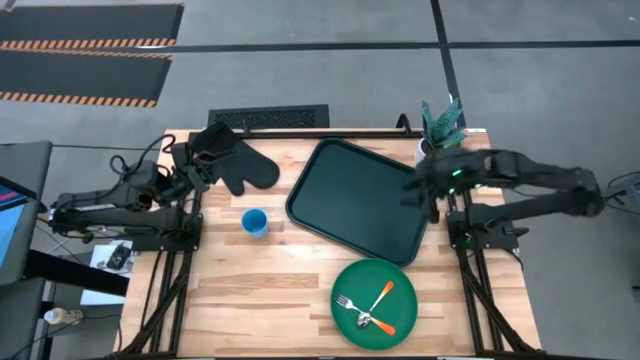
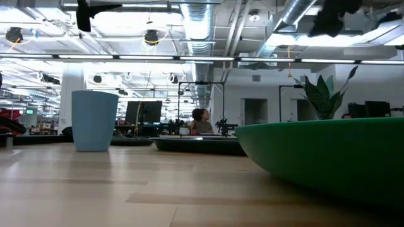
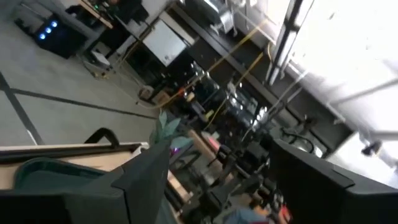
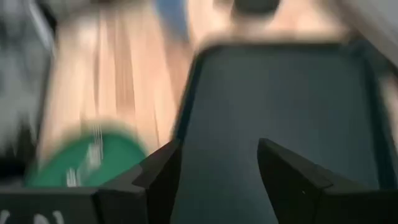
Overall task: Pick and place plate/cup/fork/spoon on tray
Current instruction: Put the orange spoon on the bottom left of the black serving tray
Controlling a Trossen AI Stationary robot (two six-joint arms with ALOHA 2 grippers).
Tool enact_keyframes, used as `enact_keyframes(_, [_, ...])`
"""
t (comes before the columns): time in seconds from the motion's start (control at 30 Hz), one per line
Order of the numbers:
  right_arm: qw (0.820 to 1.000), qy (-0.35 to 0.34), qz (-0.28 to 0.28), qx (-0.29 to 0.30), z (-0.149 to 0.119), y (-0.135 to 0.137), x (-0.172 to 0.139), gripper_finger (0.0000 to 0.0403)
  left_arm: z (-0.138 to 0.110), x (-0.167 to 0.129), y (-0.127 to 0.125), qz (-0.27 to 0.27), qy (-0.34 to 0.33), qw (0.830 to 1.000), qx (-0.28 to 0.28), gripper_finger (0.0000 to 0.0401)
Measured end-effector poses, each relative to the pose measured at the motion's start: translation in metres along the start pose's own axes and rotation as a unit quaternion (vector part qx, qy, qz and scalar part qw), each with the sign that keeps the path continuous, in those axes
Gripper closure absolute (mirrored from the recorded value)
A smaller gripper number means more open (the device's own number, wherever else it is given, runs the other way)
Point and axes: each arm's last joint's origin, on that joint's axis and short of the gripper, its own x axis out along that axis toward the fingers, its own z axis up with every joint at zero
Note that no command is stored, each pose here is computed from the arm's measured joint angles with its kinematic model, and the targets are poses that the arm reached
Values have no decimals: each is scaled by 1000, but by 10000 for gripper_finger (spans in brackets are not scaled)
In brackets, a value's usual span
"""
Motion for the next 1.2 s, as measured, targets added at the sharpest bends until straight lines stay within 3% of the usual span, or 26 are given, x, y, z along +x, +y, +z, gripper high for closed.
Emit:
enact_keyframes(0.07, [996,78,17,-48,1,13,14,159,2,1,-3,-5,6,1000,6,136])
enact_keyframes(0.17, [979,141,64,-133,0,38,34,159,2,0,-3,-9,11,1000,21,136])
enact_keyframes(0.3, [947,180,114,-242,-8,73,58,159,3,-1,-3,-10,11,999,39,136])
enact_keyframes(0.4, [928,198,134,-286,-15,94,76,159,3,-1,-3,-10,10,999,47,136])
enact_keyframes(0.7, [894,209,176,-354,-41,150,128,159,-2,-1,1,10,35,998,58,136])
enact_keyframes(1.0, [889,175,204,-370,-63,188,181,159,-3,-1,3,16,42,996,74,136])
enact_keyframes(1.2, [897,225,181,-334,-82,193,212,159,-7,-2,7,34,64,994,87,136])
